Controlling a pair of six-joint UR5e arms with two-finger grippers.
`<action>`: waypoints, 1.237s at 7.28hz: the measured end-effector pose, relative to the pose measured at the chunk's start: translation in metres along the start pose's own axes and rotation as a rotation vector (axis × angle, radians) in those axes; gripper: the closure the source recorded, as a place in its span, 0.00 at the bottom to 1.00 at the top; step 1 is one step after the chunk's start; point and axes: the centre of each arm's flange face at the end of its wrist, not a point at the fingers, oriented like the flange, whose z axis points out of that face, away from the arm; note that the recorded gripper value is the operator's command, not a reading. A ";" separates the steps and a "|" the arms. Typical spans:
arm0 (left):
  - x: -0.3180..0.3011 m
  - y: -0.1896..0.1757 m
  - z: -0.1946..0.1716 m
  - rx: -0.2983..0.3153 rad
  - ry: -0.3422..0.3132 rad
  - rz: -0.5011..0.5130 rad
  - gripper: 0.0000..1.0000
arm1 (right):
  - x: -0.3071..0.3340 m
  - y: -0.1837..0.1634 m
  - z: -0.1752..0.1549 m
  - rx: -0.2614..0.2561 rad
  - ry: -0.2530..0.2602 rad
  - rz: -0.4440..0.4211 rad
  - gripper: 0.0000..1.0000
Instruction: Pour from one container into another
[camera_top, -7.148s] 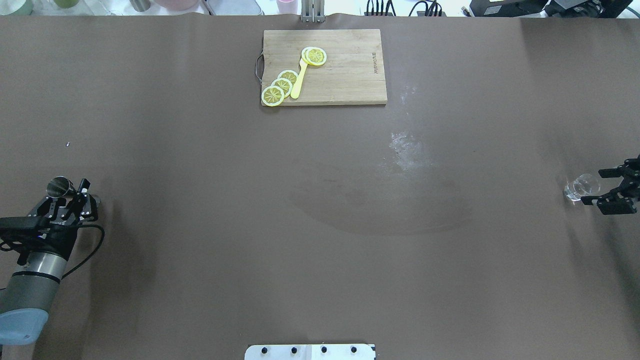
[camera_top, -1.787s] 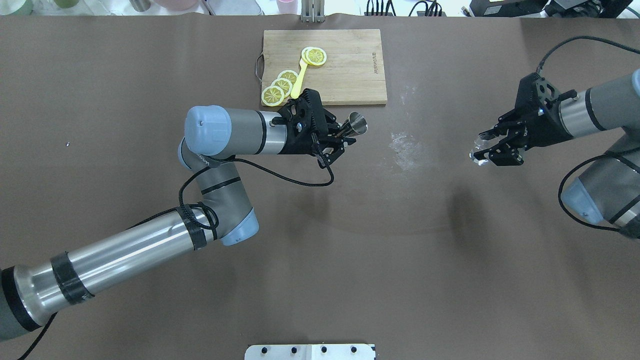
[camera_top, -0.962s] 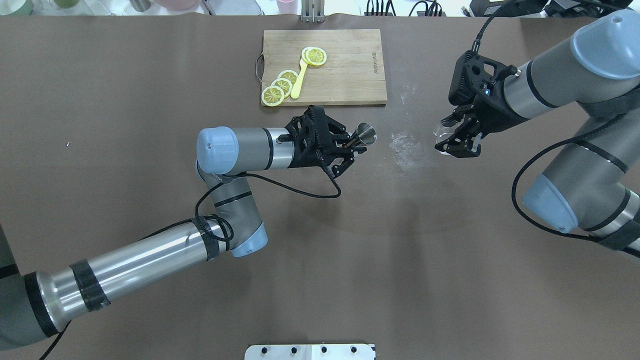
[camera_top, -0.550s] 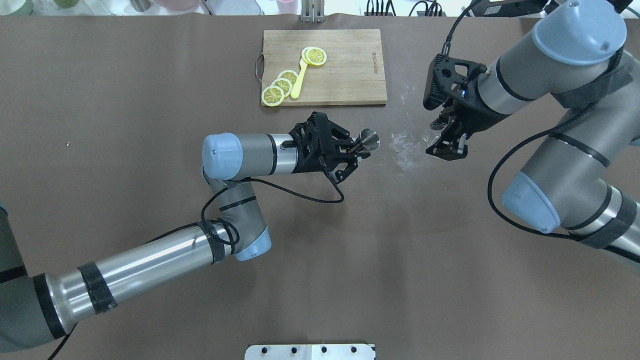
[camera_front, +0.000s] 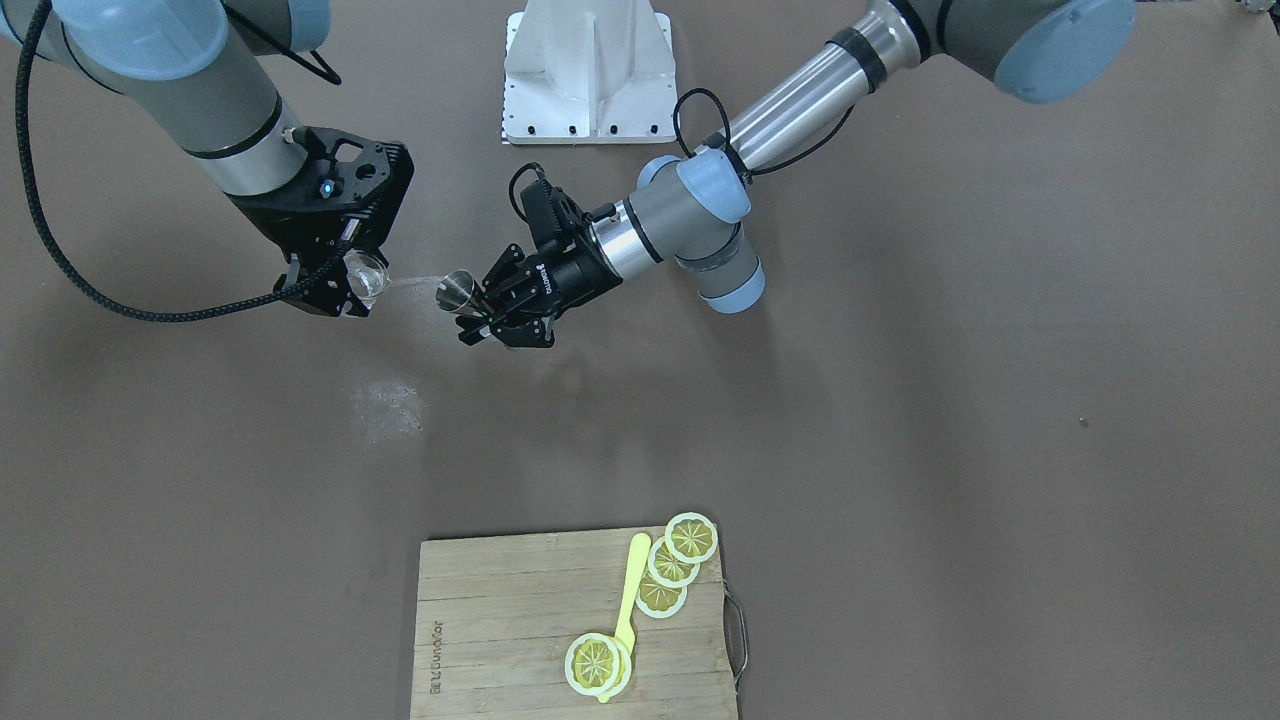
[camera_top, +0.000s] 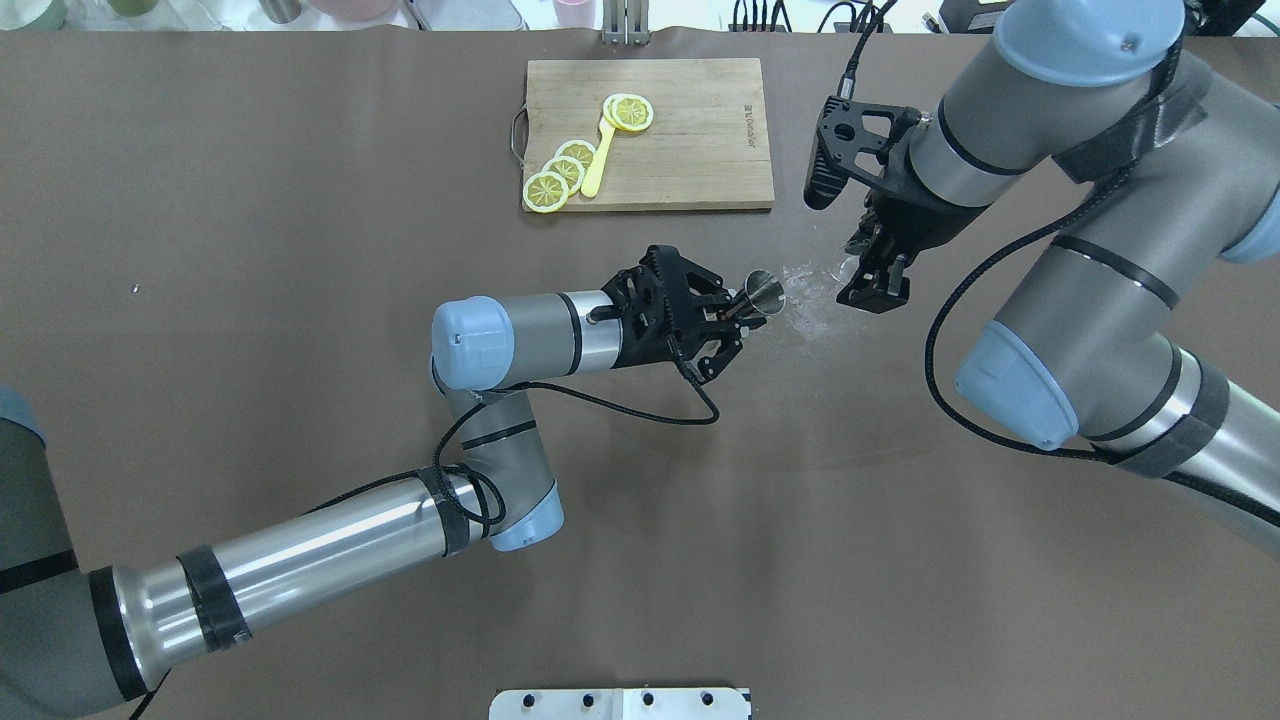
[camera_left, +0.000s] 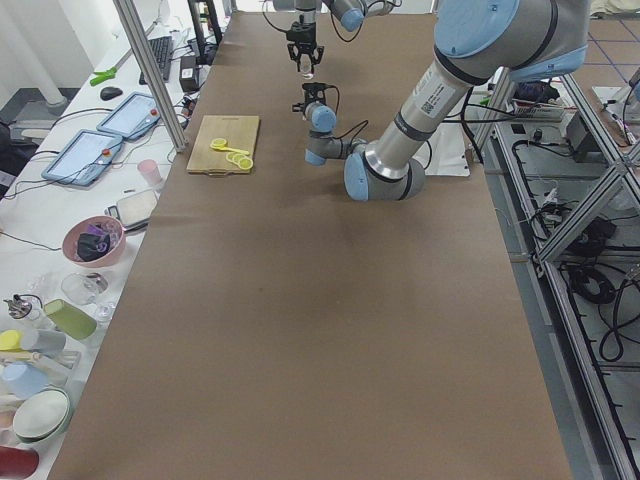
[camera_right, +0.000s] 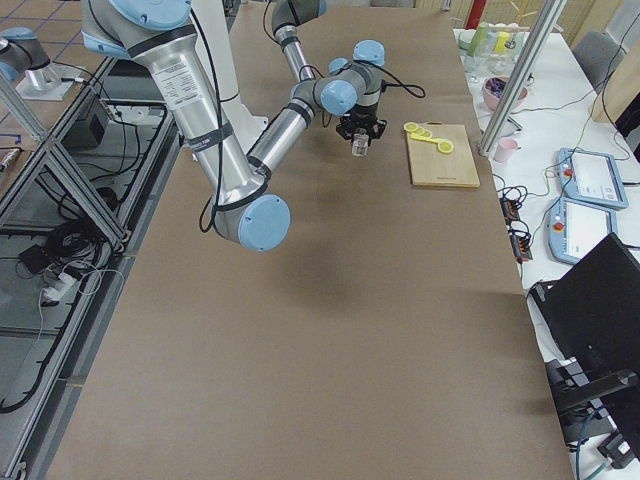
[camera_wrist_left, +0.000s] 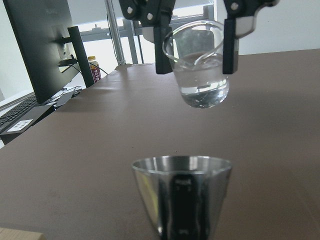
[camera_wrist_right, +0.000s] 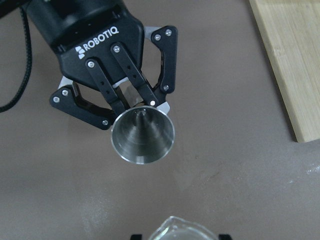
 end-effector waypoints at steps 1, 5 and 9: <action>0.004 -0.002 0.003 0.001 0.001 -0.002 1.00 | -0.003 -0.008 -0.003 -0.037 -0.014 -0.006 1.00; 0.014 -0.008 0.020 -0.006 -0.008 -0.009 1.00 | -0.022 -0.025 0.005 -0.136 -0.046 -0.013 1.00; 0.017 -0.011 0.024 -0.001 -0.015 -0.010 1.00 | -0.029 -0.036 0.007 -0.230 -0.049 -0.050 1.00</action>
